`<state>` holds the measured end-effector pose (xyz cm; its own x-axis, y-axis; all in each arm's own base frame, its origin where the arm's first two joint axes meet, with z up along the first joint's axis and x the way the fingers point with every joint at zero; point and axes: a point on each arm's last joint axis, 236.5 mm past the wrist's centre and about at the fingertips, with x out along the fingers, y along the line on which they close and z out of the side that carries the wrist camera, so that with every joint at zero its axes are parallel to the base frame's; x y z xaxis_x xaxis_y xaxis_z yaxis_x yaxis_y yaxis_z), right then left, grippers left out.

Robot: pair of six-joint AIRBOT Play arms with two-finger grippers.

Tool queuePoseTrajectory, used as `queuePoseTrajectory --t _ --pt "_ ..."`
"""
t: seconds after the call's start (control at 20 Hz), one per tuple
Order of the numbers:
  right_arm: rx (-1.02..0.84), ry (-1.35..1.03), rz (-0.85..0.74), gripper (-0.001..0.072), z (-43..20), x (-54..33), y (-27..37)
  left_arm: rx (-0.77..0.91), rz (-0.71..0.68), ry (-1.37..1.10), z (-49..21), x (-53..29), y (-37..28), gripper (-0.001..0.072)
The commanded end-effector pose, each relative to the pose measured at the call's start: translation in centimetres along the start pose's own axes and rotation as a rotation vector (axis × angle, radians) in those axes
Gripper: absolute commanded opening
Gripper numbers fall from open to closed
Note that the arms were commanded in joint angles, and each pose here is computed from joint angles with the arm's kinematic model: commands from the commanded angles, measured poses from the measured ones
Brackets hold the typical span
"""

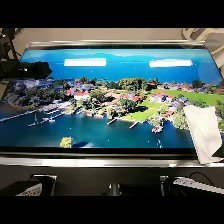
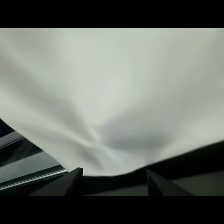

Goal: Fold the shirts.

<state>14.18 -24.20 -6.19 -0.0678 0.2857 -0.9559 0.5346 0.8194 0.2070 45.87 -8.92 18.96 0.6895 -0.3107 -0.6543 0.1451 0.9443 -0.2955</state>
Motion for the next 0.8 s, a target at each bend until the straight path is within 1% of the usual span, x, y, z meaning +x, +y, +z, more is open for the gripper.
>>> queuePoseTrajectory --t 0.0,0.1,0.15,0.2,0.25,0.3,0.35,0.4,0.45,0.5,0.55,0.6,0.65,0.7,0.75 --pt "-0.040 -0.150 -0.191 0.0425 2.6 -8.3 -3.2 0.067 0.007 -0.076 2.7 -2.0 -0.6 0.0032" --pt "-0.068 -0.511 -0.351 0.0424 8.6 -19.2 -3.4 0.109 0.051 -0.134 5.0 -3.6 -0.2 0.0031" --pt "-0.124 -0.706 -0.431 0.0424 11.4 -25.3 -1.6 0.166 0.125 -0.151 5.8 -4.1 0.8 0.0031" --pt "-0.198 -0.862 -0.490 0.0423 13.5 -30.1 1.1 0.224 0.239 -0.154 6.4 -4.4 2.6 0.0030" --pt "-0.299 -0.978 -0.524 0.0423 15.0 -33.5 5.0 0.244 0.375 -0.145 6.5 -4.6 4.9 0.0030" --pt "-0.415 -1.045 -0.519 0.0423 16.3 -34.8 9.9 0.249 0.490 -0.106 5.9 -4.2 6.8 0.0030" --pt "-0.523 -1.048 -0.468 0.0423 17.0 -33.9 15.1 0.237 0.544 -0.032 4.3 -3.1 8.0 0.0033" --pt "-0.615 -0.986 -0.388 0.0423 16.9 -31.2 19.9 0.213 0.540 0.062 2.2 -1.3 8.4 0.0071" --pt "-0.696 -0.900 -0.302 0.0440 16.4 -27.7 24.8 0.173 0.509 0.181 -0.8 0.7 8.3 0.0308" --pt "-0.783 -0.806 -0.257 0.0533 15.9 -24.3 28.4 0.132 0.474 0.311 -4.1 2.4 7.9 0.0517" --pt "-0.861 -0.698 -0.222 0.0566 15.0 -20.7 31.2 0.107 0.454 0.483 -8.0 3.3 7.9 0.0622" --pt "-0.926 -0.551 -0.191 0.0566 13.3 -17.0 33.1 0.117 0.440 0.637 -11.3 3.4 8.0 0.0623" --pt "-0.966 -0.403 -0.172 0.0565 11.4 -13.9 33.9 0.118 0.421 0.710 -13.2 3.5 7.8 0.0623" --pt "-0.978 -0.306 -0.162 0.0559 10.2 -11.9 34.3 0.116 0.389 0.706 -13.7 3.5 7.3 0.0623" --pt "-0.997 -0.253 -0.156 0.0515 9.3 -10.5 34.7 0.110 0.338 0.642 -13.3 3.7 6.1 0.0623"
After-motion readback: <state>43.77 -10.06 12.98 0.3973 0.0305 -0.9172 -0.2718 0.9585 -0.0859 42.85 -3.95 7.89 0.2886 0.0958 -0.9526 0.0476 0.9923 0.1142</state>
